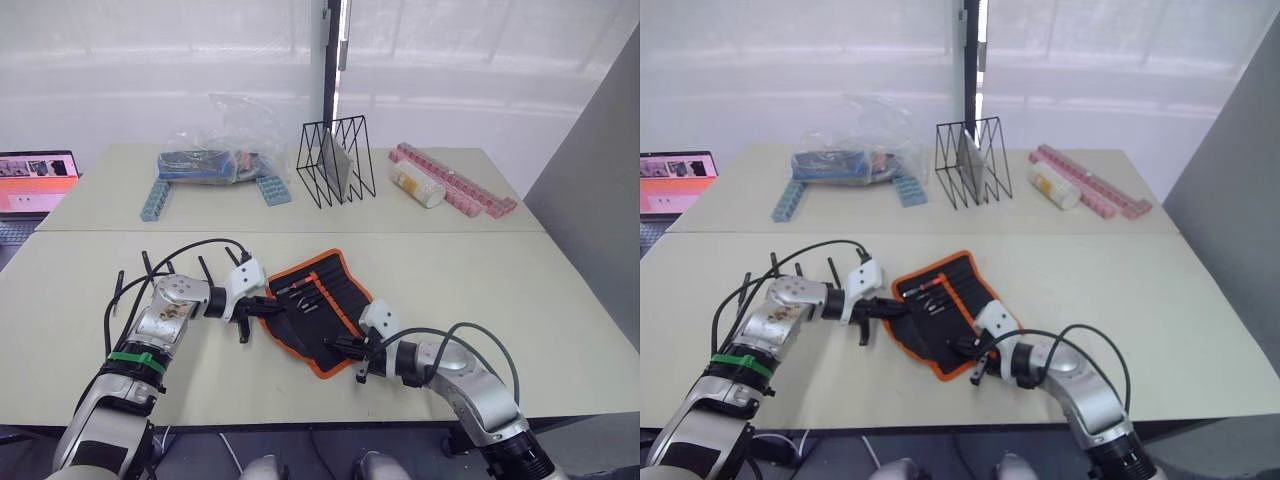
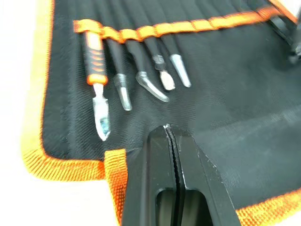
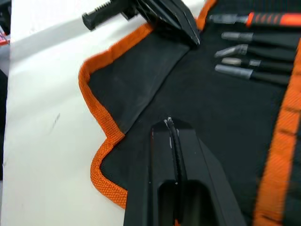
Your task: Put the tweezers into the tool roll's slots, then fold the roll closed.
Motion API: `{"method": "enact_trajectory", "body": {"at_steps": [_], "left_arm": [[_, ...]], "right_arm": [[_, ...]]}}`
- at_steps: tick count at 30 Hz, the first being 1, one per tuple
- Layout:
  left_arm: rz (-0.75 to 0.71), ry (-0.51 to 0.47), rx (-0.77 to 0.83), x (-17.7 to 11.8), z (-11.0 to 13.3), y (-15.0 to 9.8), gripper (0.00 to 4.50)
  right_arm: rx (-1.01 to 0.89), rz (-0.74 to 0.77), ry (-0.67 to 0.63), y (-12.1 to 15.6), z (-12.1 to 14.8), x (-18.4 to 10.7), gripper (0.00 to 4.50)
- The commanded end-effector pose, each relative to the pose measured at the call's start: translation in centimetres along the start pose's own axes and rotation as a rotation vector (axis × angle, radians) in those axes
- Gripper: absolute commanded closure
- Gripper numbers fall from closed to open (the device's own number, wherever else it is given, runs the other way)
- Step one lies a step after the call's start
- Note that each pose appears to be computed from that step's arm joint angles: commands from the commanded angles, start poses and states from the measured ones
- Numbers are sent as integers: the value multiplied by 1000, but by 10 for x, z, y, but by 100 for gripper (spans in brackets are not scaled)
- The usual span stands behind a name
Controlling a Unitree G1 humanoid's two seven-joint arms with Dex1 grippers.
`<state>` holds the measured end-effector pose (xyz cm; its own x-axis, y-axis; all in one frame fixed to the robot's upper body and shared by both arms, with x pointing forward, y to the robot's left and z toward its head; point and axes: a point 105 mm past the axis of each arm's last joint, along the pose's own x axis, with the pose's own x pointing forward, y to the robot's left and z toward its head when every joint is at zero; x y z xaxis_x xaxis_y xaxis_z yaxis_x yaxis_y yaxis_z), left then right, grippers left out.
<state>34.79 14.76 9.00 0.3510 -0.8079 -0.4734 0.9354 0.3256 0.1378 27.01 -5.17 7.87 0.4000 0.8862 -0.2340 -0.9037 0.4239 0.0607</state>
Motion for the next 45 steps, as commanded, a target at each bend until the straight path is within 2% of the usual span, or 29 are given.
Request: {"method": "enact_trajectory", "body": {"at_steps": [1, 8, 11, 16, 19, 25, 27, 30, 34, 39, 45], "left_arm": [[4, -105, 12, -14, 31, 4, 447], [11, -273, -59, -40, 49, -2, 447], [40, -384, -74, -61, 60, -5, 447], [155, -407, -85, -98, 47, -14, 447], [282, -384, -98, -125, 34, -18, 367], [516, -309, -181, -172, -4, -33, 171], [646, -266, -230, -194, -32, -41, 96], [785, -212, -276, -217, -61, -53, 4], [949, -195, -325, -239, -82, -67, 0], [1107, -200, -367, -252, -92, -84, 0], [1232, -178, -437, -260, -101, -91, 0]], "right_arm": [[-11, -1, -82, 3, 22, -2, 450], [27, -74, -152, -7, 35, -15, 450], [32, -119, -194, -16, 44, -27, 450], [19, -171, -196, -23, 46, -43, 450], [11, -199, -195, -26, 46, -51, 450], [5, -235, -185, -35, 45, -65, 450], [26, -186, -181, -36, 44, -70, 393], [9, -93, -190, -31, 50, -73, 298], [-40, 42, -157, -21, 57, -74, 163], [-99, 183, -136, -7, 71, -72, 2], [-171, 242, -119, -4, 80, -65, 2]]}}
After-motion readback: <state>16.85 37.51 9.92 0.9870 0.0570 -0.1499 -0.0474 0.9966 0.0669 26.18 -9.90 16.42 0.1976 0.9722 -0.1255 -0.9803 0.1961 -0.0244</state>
